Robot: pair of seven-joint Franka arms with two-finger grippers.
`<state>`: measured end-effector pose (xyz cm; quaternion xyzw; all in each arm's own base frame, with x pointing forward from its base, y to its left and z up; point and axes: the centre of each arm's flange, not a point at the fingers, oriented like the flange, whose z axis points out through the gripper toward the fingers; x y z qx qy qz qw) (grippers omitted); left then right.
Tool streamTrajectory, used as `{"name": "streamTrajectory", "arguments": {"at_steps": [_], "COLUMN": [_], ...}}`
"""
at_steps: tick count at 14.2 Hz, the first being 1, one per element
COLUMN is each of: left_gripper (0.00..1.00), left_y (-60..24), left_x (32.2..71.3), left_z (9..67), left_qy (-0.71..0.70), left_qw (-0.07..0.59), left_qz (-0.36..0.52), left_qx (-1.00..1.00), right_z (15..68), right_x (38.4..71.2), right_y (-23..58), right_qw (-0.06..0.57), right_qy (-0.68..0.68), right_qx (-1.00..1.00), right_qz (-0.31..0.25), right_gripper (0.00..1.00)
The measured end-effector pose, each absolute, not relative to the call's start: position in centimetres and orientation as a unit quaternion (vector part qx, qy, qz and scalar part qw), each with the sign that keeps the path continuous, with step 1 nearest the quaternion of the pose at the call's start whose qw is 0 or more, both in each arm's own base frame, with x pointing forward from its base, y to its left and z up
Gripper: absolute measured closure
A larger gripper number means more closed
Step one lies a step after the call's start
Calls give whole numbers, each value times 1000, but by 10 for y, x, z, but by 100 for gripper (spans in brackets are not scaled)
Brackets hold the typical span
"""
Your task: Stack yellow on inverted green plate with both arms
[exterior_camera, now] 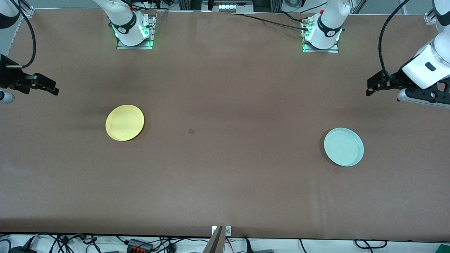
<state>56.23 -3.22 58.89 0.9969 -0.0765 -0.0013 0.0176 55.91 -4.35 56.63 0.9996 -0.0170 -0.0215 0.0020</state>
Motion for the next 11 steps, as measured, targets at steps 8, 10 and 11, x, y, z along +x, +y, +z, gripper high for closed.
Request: {"name": "streamTrajectory", "arguments": {"at_steps": [8,10,11], "left_gripper": [0,0,0], "left_y": [-32,-32,-32], "left_x": [562,562,562], "left_z": [589,589,589], "left_qy": [-76,-76,-76], "left_qw": [18,18,18], "left_qz": [-1,-1,-1], "left_qx": [997,997,997], "right_z": [566,566,566], "right_x": [560,560,560], "right_y": [-41,-41,-41], "right_qw": [2,2,2], "right_qy": [-15,-15,-15], "right_qx": [1000,1000,1000], "right_qz": [-21,-21,-21], "right_gripper": [0,0,0]}}
